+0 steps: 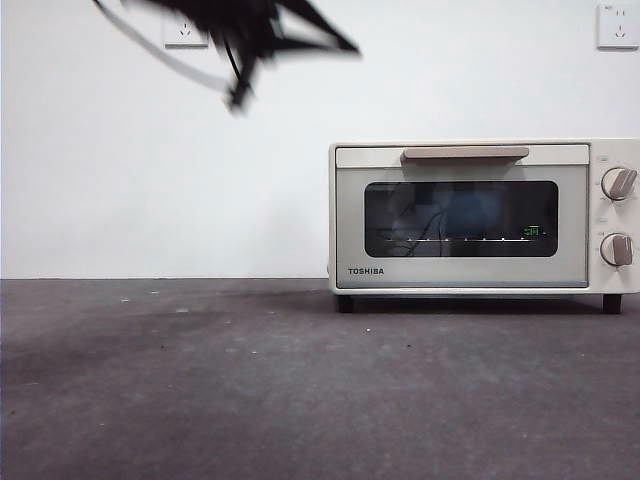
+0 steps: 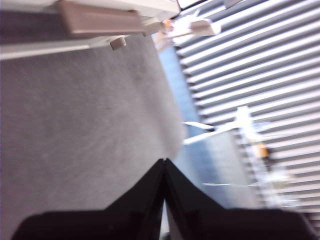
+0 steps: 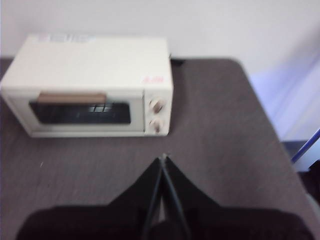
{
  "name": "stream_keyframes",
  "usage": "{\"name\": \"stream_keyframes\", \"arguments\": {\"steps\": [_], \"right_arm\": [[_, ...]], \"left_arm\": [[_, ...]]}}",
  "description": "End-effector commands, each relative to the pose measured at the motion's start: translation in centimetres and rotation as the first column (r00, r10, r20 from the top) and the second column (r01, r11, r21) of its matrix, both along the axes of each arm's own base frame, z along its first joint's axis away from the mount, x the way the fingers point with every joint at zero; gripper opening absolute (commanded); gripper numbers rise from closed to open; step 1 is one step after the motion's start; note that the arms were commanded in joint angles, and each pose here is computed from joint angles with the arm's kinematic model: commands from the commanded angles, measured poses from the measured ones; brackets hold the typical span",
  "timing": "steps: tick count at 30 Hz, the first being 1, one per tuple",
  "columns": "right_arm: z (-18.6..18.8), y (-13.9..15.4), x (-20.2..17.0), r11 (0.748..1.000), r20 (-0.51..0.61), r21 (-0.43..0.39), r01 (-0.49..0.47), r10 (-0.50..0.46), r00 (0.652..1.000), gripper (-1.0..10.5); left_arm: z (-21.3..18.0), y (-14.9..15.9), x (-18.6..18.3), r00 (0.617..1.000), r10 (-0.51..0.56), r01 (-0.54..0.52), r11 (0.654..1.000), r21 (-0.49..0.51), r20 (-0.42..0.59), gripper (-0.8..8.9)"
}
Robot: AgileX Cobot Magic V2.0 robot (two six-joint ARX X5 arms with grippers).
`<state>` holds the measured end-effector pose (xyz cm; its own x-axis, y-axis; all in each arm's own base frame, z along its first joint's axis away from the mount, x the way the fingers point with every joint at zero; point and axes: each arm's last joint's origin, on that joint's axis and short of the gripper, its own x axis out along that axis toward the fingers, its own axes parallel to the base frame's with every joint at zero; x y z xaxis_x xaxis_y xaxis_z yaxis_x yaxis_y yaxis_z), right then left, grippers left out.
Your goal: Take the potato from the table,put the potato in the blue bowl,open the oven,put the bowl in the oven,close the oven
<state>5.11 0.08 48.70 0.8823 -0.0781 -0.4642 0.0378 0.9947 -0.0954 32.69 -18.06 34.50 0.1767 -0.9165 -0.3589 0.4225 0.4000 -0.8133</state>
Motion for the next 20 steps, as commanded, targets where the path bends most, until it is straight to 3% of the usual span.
{"name": "stream_keyframes", "arguments": {"steps": [1,4,7,13,18,20], "right_arm": [[-1.0,0.2,0.5,0.999,-0.059,0.021,-0.033,0.034,0.998,-0.1],[-1.7,0.5,1.4,0.996,-0.079,0.043,-0.075,0.079,0.994,-0.1],[-1.9,0.7,1.7,0.992,-0.077,0.051,-0.118,0.122,0.99,-0.1],[-1.5,1.2,1.9,0.982,-0.023,0.054,-0.183,0.185,0.983,-0.1],[-1.6,1.2,1.8,0.981,-0.039,0.05,-0.188,0.19,0.981,0.0],[-1.6,1.2,1.7,0.98,-0.048,0.039,-0.194,0.195,0.98,0.0]], "left_arm": [[2.9,1.7,-3.8,0.962,-0.045,-0.005,0.983,0.183,0.27,-0.06],[5.7,3.7,-7.9,0.924,-0.018,-0.101,0.952,0.289,0.383,-0.05],[8.3,5.8,-11.9,0.876,0.024,-0.206,0.921,0.329,0.482,-0.05],[11.9,9.8,-18.5,0.732,0.095,-0.378,0.88,0.287,0.675,-0.05],[13.2,12.6,-22.6,0.615,0.178,-0.541,0.804,0.246,0.768,-0.04],[13.4,13.3,-23.6,0.586,0.203,-0.58,0.781,0.232,0.784,-0.04]]}}
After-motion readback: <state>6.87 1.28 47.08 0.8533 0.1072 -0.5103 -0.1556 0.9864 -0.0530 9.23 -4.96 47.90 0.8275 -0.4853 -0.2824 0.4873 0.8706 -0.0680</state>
